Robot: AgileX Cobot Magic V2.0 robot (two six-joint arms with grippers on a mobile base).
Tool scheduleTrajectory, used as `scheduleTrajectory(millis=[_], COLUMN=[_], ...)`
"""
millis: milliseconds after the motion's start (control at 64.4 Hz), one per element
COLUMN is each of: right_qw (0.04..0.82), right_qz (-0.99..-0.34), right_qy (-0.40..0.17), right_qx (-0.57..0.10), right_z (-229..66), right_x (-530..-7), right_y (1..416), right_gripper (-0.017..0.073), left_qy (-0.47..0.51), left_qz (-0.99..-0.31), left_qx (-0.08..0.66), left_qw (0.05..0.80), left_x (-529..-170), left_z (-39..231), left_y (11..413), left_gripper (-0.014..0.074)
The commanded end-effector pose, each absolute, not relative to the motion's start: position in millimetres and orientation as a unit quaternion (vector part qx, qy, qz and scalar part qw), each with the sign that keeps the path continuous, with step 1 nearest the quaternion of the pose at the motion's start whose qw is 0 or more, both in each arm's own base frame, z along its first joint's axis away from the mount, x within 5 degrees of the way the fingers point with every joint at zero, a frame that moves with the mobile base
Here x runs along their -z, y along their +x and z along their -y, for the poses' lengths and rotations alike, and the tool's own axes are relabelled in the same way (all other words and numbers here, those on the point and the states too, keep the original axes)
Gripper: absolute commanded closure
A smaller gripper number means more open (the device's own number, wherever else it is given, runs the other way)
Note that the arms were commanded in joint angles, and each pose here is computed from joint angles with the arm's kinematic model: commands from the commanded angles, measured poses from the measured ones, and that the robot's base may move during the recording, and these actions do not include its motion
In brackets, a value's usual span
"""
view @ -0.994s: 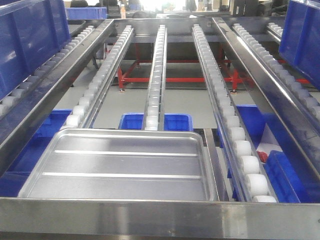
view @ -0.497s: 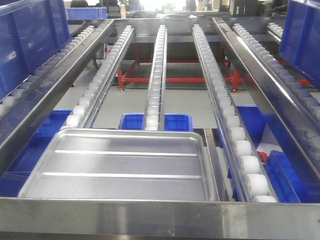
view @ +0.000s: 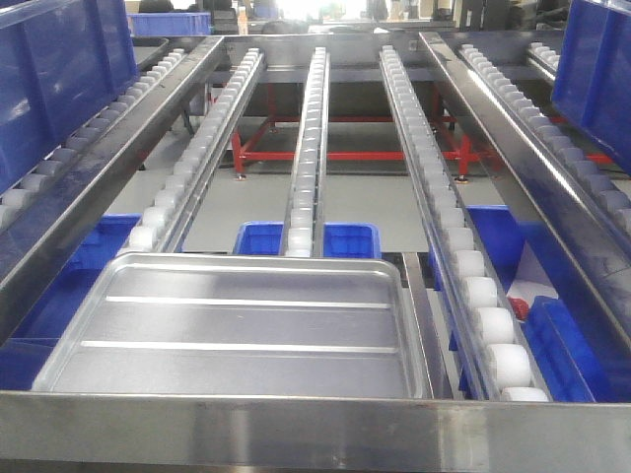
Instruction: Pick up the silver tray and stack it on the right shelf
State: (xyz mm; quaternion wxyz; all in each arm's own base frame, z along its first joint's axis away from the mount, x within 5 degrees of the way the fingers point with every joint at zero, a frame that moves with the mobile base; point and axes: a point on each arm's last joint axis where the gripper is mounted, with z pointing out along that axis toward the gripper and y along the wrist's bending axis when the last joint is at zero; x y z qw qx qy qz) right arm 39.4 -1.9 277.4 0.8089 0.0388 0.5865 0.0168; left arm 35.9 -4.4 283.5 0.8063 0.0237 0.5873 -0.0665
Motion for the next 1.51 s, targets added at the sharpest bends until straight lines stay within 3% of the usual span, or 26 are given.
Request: scheduleTrajectory(millis=[0,124,264,466,559,653,808,870,1165,1492], right_qw=[0.835,0.801,0.747,0.675,0.647,0.628,0.585,0.560,0.467,0.340], right_qz=[-0.548,-0.597,-0.661,-0.726,-0.746,-0.757,-0.783,-0.797,-0.845,-0.903], right_qy=[0.033,0.016,-0.008,-0.063,-0.088,-0.109,-0.131,-0.129,-0.079,-0.119], right_qx=[-0.020,-0.043,-0.069,-0.115,-0.131,-0.144,-0.167,-0.185,-0.248,-0.234], right_z=[1.3,-1.3,-7.1,-24.5,-34.0,-42.9,-59.3,-67.0,-94.0,-128.3], right_x=[-318.0,-345.1,-360.5,-354.2,-348.8,-345.8,-344.8,-345.0,-330.1,-313.7], right_y=[31.6,42.0,64.5,94.2,104.3,112.8,128.1,135.5,171.8,205.9], right_gripper=[0.0503,0.0500,0.0479,0.0190,0.0131,0.0131,0.0112,0.0101,0.0102,0.0104], left_qy=[0.024,0.011,-0.003,0.006,0.047,0.081,0.128,0.141,0.152,0.160], left_qz=[-0.565,-0.623,-0.699,-0.776,-0.805,-0.819,-0.838,-0.847,-0.874,-0.922], left_qx=[0.060,0.072,0.094,0.090,0.088,0.102,0.123,0.126,0.170,0.140], left_qw=[0.823,0.779,0.709,0.625,0.585,0.558,0.516,0.497,0.428,0.325], left_x=[-329.5,-354.7,-359.2,-342.0,-338.3,-339.7,-341.8,-342.7,-346.8,-309.6], left_z=[2.4,2.7,7.8,15.1,22.6,32.3,49.9,55.9,84.1,101.1], left_y=[23.5,30.3,59.6,100.4,110.2,116.3,127.6,133.0,159.5,195.7], left_gripper=[0.0694,0.0694,0.0692,0.0682,0.0682,0.0631,0.0317,0.0269,0.0278,0.0278])
